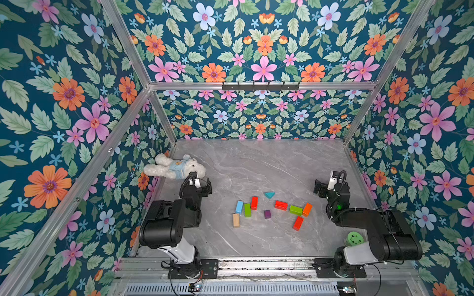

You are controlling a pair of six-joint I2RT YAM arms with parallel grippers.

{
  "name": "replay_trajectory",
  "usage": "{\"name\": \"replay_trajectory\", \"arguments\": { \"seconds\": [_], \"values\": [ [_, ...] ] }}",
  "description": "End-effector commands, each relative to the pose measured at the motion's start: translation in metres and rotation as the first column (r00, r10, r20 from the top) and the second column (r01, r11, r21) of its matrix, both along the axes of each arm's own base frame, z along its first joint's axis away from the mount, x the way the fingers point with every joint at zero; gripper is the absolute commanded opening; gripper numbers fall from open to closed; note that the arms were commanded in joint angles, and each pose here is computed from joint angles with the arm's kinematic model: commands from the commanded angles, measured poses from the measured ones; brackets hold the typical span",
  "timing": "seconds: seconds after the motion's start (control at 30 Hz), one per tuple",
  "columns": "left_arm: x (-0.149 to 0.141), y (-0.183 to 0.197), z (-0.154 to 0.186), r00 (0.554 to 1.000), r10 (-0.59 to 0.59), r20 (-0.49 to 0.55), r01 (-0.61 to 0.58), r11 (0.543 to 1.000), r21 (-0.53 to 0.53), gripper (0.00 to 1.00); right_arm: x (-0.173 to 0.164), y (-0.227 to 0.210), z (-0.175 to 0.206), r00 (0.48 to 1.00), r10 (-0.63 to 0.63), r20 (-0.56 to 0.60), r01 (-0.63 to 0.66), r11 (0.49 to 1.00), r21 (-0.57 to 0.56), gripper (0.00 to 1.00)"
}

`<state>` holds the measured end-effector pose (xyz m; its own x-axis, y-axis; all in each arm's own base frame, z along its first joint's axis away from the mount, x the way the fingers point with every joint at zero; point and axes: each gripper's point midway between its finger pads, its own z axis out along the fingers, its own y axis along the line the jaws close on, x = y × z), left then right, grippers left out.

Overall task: Assemble a heart with building blocks
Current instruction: Pick up the building block from the center of the board.

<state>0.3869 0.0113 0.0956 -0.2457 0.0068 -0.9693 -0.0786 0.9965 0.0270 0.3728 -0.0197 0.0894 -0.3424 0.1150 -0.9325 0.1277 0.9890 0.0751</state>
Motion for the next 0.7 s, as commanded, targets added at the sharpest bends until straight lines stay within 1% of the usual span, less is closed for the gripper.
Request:
{"name": "replay_trajectory", "arguments": {
  "seconds": [0.0,0.67],
  "values": [
    [0.0032,0.001,0.0124,0.999,0.005,0.049,-0.005,1.0,-0.001,0.99,0.0037,0.0007,0.0097,0.999,0.008,0.039,-0.008,1.0,-0.006,0.99],
    [0.0038,0.0019,0.0123,0.999,0.009,0.047,-0.009,1.0,-0.003,0.99,0.0038,0.0007,0.0096,0.999,0.008,0.039,-0.008,1.0,-0.005,0.99]
  ]
}}
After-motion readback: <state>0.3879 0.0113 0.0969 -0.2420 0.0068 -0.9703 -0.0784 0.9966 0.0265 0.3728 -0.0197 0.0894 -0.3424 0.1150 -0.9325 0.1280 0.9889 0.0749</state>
